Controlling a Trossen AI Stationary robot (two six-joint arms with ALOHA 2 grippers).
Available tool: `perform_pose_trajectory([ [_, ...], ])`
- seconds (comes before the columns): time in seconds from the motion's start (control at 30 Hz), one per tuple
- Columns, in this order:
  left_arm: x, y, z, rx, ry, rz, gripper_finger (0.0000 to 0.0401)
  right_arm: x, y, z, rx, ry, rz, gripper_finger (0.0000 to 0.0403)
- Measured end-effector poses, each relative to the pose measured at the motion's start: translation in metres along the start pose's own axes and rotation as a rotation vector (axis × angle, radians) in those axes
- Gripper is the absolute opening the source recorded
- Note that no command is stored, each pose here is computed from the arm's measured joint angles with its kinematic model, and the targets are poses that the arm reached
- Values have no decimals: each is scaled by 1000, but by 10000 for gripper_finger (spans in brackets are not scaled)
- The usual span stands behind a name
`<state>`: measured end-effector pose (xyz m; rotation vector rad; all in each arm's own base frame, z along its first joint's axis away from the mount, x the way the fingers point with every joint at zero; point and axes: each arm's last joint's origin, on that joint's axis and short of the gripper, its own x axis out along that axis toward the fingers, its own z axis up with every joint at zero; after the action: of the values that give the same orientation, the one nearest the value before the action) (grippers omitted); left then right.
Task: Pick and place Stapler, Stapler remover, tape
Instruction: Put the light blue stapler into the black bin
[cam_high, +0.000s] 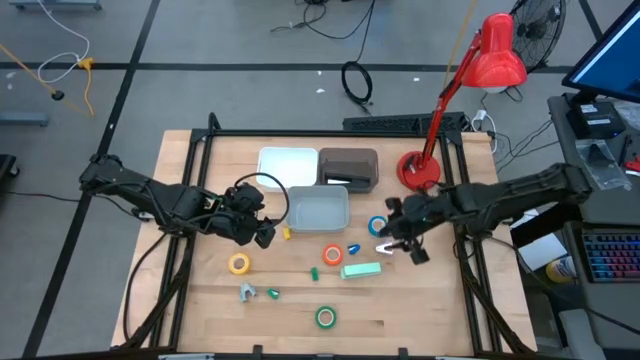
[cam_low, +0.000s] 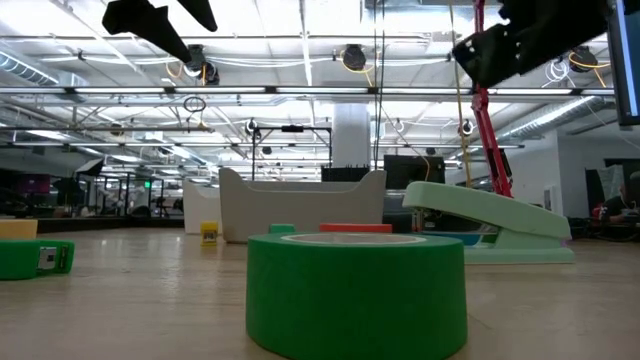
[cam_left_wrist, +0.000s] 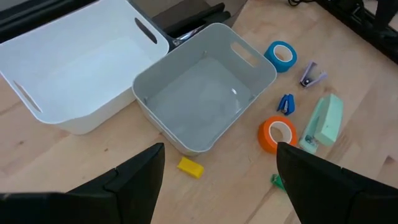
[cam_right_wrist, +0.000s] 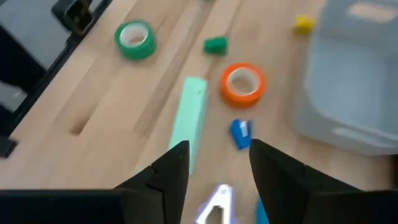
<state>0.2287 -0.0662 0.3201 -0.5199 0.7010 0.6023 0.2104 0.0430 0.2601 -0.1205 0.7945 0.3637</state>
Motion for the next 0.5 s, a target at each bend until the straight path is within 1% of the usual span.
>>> perform_pose_trajectory([
  [0.13,0,0,0,17,0,0,308,25,6,-1,-13,83,37,183],
  [0.23,-1,-1,-2,48,-5,-1,308,43,9,-2,-20,115,54,196],
  [0.3,-1,-1,-5,71,-27,16,308,51,10,-1,-2,121,59,205],
  [0.43,2,1,-18,71,-106,83,308,63,13,0,48,120,64,217],
  [0.5,4,2,-25,71,-121,98,308,68,13,0,78,125,64,219],
])
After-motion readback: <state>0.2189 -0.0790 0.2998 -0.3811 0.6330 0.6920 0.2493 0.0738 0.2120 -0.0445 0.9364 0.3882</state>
